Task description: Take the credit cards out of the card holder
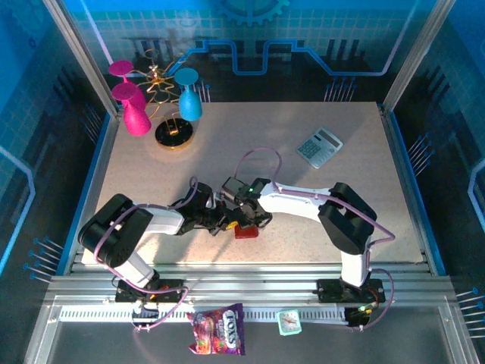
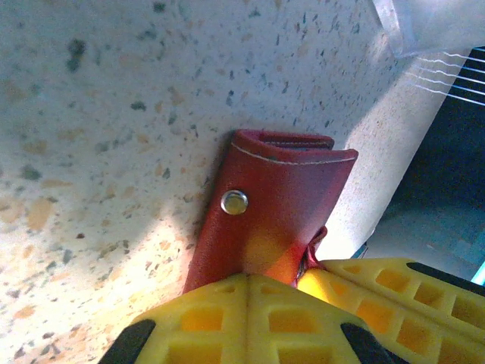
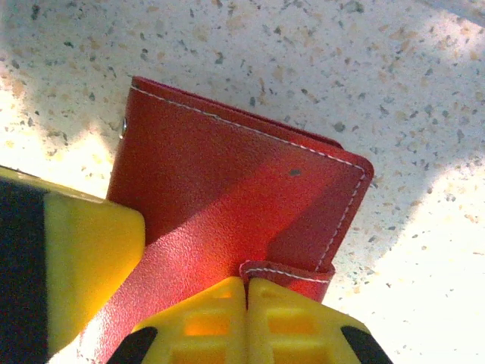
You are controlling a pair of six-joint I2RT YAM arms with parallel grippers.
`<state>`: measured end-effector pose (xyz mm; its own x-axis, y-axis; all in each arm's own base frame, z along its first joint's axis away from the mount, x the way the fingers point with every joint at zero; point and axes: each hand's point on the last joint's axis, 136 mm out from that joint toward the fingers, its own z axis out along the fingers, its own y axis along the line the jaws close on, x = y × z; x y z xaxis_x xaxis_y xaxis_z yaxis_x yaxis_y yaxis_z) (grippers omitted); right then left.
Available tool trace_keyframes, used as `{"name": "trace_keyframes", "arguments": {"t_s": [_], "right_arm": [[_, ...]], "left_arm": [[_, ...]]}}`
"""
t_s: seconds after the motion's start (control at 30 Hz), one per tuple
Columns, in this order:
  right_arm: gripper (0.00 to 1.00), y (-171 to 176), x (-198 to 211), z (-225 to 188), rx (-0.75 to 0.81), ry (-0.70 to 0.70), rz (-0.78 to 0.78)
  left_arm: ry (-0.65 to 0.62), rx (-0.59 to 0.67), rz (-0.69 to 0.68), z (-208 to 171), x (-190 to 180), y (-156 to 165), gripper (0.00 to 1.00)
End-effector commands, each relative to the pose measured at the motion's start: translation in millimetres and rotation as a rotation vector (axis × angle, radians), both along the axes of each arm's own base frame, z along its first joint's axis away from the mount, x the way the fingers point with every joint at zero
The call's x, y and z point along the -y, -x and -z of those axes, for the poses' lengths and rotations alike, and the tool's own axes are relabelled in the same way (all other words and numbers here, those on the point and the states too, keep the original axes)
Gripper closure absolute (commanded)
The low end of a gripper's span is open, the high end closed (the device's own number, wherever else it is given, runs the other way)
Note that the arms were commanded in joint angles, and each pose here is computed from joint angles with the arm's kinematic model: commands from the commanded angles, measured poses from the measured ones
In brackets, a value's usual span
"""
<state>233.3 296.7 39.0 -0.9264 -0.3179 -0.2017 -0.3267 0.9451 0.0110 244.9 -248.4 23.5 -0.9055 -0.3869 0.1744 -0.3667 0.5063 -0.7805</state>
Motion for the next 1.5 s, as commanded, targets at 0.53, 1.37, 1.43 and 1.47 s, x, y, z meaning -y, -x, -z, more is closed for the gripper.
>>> {"name": "trace_keyframes", "arguments": {"t_s": [0.53,1.37,1.43,1.47], "right_arm": [[0.88,-10,38,-3,-0.072,-0.381,0.247],[0.81,-12,37,17,-0.123,-0.454,0.284],[0.86,-14,38,14,-0.116,-0.454,0.285],[0.88,-14,39,11,-0.108,-0.453,0.283]], "left_arm": [[-0.141,-0.135,-0.009,34,-18,21,1.0],[-0.147,-0.063,0.017,0,-12,5,0.98],[-0.144,-0.048,0.019,-6,-10,2,0.96],[-0.144,-0.035,0.017,-10,-10,0,0.95]]}}
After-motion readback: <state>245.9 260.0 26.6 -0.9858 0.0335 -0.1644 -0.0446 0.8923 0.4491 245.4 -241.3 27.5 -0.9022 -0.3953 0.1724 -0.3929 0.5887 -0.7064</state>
